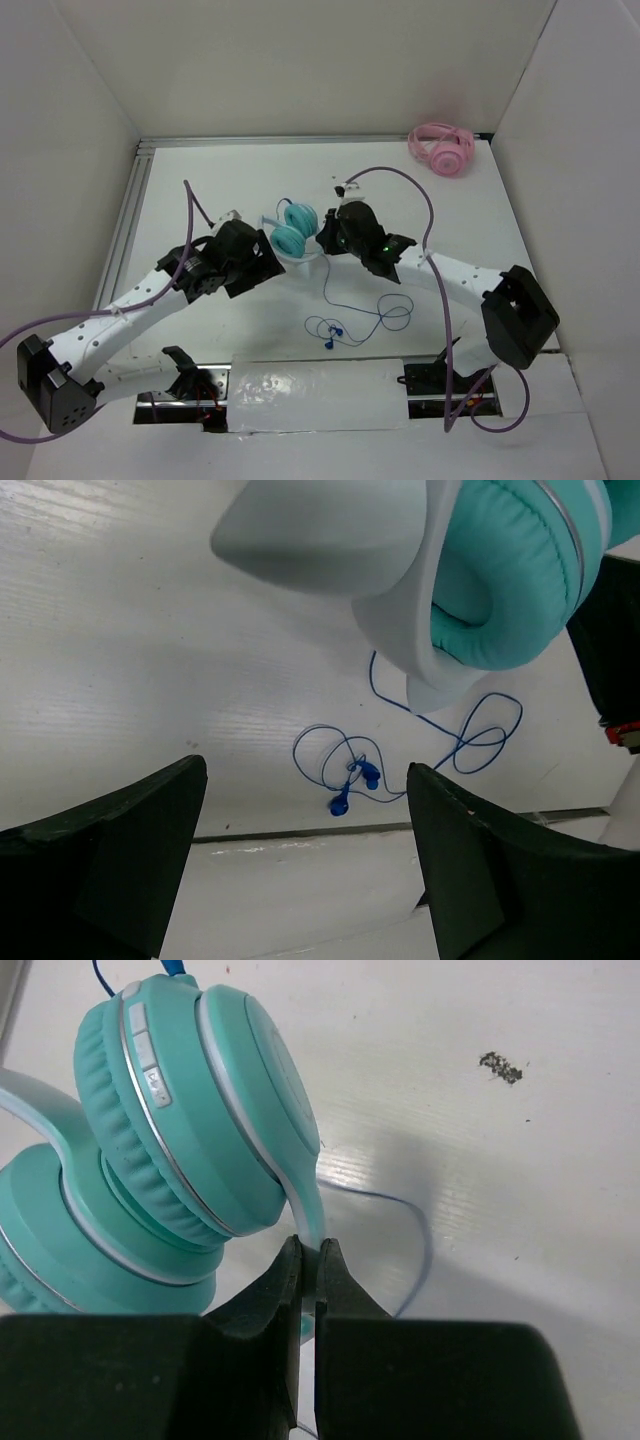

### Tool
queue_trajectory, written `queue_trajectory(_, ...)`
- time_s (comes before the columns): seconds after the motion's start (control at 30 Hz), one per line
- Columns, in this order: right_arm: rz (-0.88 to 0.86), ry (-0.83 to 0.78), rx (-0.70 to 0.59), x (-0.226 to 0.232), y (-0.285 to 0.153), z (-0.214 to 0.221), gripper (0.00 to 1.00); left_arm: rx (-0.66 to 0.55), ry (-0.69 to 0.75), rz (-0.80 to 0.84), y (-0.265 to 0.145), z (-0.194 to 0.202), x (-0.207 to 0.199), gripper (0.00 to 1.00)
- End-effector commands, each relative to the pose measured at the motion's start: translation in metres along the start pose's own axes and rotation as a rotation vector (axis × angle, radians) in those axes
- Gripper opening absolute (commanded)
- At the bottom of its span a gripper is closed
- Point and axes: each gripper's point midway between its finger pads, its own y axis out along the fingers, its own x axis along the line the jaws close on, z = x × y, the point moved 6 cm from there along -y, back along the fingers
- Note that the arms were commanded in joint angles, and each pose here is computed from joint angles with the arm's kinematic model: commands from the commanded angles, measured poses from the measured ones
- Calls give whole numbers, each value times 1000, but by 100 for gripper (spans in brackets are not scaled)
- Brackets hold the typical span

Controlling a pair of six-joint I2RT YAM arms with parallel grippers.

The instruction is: Wrap the headphones

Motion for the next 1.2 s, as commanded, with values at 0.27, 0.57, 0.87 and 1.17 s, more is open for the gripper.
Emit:
queue_trajectory(0.27,112,250,-365,21,-31,-23,0,-130,-336,120,-33,-14,1,86)
queue_trajectory(0.57,85,270,-349,34,-41,-16,0,-230,-289,144,-27,-34,-15,87)
queue_trajectory(0.87,78,250,-331,43,-44,-20,0,-252,-294,21,-10,-45,-25,86)
queue_trajectory(1.17,26,245,-308,54,-49,-21,0,-250,-234,67,8,-45,-35,83)
